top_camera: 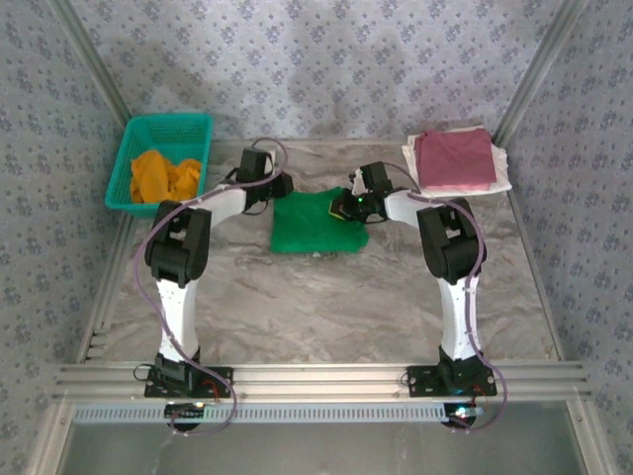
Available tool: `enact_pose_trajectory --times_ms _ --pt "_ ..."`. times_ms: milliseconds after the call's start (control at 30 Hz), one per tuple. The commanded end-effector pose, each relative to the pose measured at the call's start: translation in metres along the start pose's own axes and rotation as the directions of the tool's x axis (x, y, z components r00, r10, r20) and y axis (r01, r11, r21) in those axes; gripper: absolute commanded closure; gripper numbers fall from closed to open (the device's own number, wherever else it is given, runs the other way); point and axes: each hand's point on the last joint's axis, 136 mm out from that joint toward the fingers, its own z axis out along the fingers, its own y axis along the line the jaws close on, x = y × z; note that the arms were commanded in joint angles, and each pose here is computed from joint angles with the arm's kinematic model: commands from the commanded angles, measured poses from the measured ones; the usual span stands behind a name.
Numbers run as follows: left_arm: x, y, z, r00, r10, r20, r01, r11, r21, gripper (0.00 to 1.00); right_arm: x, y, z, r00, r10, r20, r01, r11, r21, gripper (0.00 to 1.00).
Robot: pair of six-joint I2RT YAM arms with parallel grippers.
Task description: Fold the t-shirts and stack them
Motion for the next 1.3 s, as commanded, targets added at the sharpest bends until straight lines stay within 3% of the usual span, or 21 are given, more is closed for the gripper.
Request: enact_pose_trajectory --times_ms 0,167,333,467,500,700,800,967,1100,1200,1267 --pt "-0.032 -0.012 -0.008 0.998 0.041 0.046 -0.042 0.999 0.022 0.81 -0.016 0.002 0.006 0.999 -0.012 0.036 0.012 1.0 -0.002 1.0" --pt "-0.028 -0.057 -0.059 0.99 0.063 0.127 -0.073 0.994 0.079 0.79 -0.025 0.02 -0.009 0.998 -0.025 0.052 0.028 0.999 -0.044 1.0" --pt "0.036 -0.083 -0.091 0.992 0.039 0.12 -0.059 0.984 0.167 0.77 0.01 0.055 -0.044 0.996 -0.071 0.056 0.077 0.992 -0.098 1.0" --pt "0.092 -0.066 -0.081 0.999 0.004 0.035 -0.009 0.986 0.167 0.81 0.048 0.046 -0.033 0.999 -0.039 -0.015 0.037 0.993 -0.115 1.0" --pt "0.108 -0.053 -0.074 1.0 -0.014 0.007 0.013 0.99 0.142 0.82 0.062 0.028 -0.026 0.999 -0.014 -0.036 0.011 0.996 -0.09 1.0" --pt "0.171 0.006 -0.036 0.988 -0.101 -0.117 0.105 0.994 0.03 0.84 0.082 -0.023 0.004 0.994 0.076 -0.079 -0.079 0.996 -0.032 1.0" --pt "0.171 0.001 -0.034 0.985 -0.116 -0.125 0.124 0.991 0.056 0.83 0.081 -0.021 0.002 0.993 0.078 -0.083 -0.081 0.996 -0.036 1.0" --pt "0.132 -0.021 -0.062 0.998 -0.046 -0.047 0.048 0.998 0.043 0.79 0.064 0.012 -0.035 0.999 -0.001 -0.039 0.0 0.999 -0.042 1.0" --pt "0.1 -0.032 -0.082 1.0 0.023 -0.006 -0.023 1.0 0.015 0.67 0.046 0.015 -0.076 0.999 -0.013 0.036 0.012 1.0 0.016 0.7" --pt "0.09 -0.029 -0.079 0.998 0.062 -0.009 -0.063 0.998 -0.03 0.58 0.037 -0.005 -0.095 0.998 -0.023 0.056 0.016 0.993 0.115 0.48" --pt "0.093 -0.021 -0.064 0.996 0.073 -0.047 -0.076 0.995 -0.063 0.58 0.037 -0.023 -0.097 0.999 -0.028 0.033 0.021 0.981 0.192 0.42"
